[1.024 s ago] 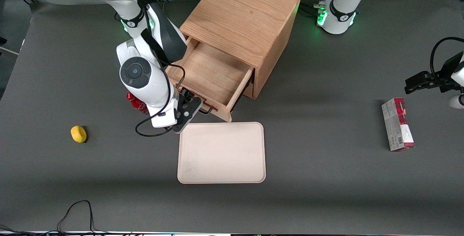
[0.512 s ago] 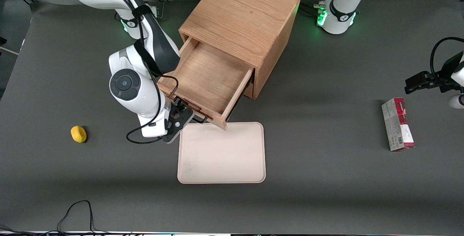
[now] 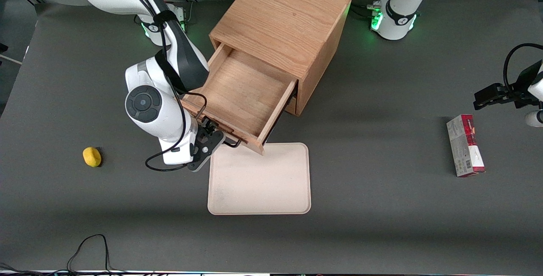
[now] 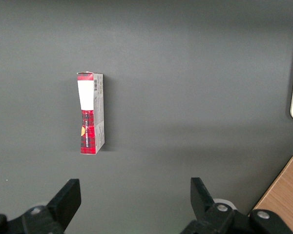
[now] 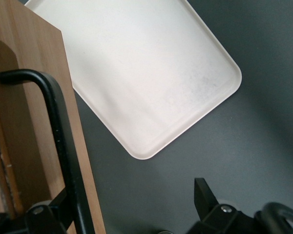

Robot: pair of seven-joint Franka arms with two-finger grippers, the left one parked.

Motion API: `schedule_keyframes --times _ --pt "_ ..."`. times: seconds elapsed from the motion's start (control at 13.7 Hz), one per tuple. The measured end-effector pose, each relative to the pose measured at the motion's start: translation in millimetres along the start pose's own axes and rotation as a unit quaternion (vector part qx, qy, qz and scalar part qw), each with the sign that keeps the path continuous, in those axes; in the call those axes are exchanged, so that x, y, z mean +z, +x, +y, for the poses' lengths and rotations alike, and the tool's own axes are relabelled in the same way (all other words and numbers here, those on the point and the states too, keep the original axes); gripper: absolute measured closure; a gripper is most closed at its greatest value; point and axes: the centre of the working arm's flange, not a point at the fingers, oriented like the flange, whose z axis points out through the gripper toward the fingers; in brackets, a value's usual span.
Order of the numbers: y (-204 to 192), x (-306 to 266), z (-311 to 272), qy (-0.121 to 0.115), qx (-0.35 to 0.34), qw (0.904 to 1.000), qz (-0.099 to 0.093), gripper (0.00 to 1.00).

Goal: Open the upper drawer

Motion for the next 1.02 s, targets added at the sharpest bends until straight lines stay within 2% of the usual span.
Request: schedule_keyframes --times 0.51,1.02 --pt "2 -15 6 -0.002 0.003 1.0 0.005 0.0" --pt "0 -125 1 -0.01 -0.004 0.9996 0.028 0.0"
